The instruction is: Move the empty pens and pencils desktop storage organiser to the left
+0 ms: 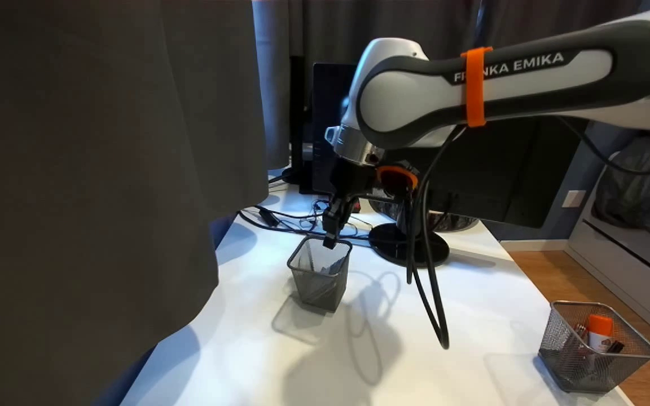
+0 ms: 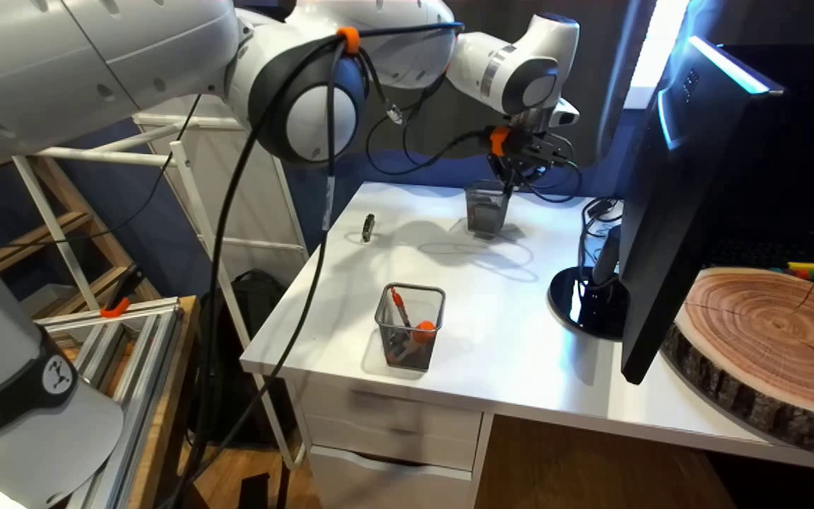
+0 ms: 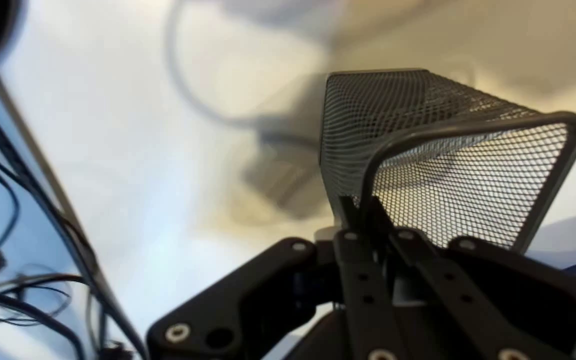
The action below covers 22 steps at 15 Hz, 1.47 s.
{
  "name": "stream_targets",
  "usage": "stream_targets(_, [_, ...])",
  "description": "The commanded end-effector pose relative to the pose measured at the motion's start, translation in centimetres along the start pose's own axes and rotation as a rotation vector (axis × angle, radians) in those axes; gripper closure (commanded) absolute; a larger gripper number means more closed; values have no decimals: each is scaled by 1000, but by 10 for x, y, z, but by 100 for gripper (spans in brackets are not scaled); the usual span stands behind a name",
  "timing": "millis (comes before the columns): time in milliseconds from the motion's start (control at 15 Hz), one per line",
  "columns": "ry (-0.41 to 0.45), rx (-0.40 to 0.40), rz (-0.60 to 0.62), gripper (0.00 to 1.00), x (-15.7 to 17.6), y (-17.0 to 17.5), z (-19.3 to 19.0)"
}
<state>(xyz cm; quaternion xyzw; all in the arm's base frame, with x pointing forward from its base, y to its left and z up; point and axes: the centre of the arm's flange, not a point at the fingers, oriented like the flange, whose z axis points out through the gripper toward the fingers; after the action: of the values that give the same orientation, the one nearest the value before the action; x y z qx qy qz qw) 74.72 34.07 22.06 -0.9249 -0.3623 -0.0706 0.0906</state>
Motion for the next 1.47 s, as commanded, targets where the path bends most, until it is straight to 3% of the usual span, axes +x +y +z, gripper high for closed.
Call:
stream_targets(0, [-80,42,-180,98,2,-68,-25])
stream_targets(133, [-124,67,-281,98,-7,-78,-33])
stream_targets(200, [-82,51,-198,93,17,-76,-16])
stream_targets(533, [-124,63,-252,98,21,-80,-19])
stream_targets(1133, [-250,169,-347,98,47,-147,-12])
stream_targets(1400, [-224,172,-412,98,62,-156,-6])
